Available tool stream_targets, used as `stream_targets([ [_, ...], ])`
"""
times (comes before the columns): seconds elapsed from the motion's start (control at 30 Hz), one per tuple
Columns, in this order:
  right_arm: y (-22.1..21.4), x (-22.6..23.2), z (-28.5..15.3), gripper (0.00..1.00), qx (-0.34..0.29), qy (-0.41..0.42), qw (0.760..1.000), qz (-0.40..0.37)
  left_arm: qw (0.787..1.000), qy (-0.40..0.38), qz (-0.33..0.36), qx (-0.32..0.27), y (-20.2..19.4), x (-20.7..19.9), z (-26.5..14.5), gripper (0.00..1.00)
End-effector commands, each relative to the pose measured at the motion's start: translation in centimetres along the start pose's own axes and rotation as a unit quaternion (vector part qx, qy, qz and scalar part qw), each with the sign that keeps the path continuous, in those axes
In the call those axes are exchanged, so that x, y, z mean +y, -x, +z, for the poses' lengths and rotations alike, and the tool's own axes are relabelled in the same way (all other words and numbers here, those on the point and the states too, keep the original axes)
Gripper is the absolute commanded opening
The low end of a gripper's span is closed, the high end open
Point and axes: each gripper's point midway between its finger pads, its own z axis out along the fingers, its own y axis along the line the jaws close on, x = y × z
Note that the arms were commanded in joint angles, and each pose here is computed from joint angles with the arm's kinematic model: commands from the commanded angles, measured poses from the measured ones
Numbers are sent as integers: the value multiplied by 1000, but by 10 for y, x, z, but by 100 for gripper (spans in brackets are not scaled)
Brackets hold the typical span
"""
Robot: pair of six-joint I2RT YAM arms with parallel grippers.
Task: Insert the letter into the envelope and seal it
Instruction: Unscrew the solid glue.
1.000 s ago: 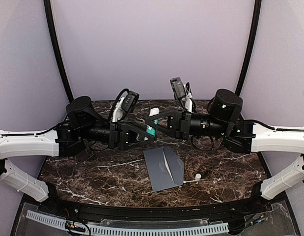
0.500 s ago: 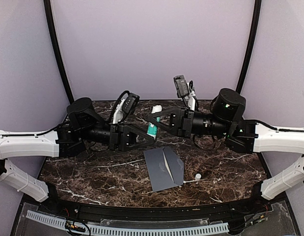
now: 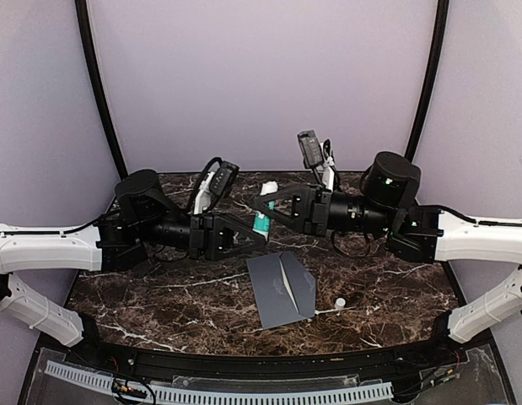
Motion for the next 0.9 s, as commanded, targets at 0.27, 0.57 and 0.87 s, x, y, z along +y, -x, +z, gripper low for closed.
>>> stream_targets([
  [0.27, -13, -45, 15, 6, 31, -134, 990, -5, 994, 94, 16, -56, 15, 21, -14, 3],
  [0.57, -36, -83, 21, 4, 42, -251, 966, 41, 977, 199, 10, -76, 17, 50, -33, 1],
  [0.87, -49, -113, 32, 4, 50, -360, 930, 59, 955, 284, -3, -83, 15, 76, -50, 0],
])
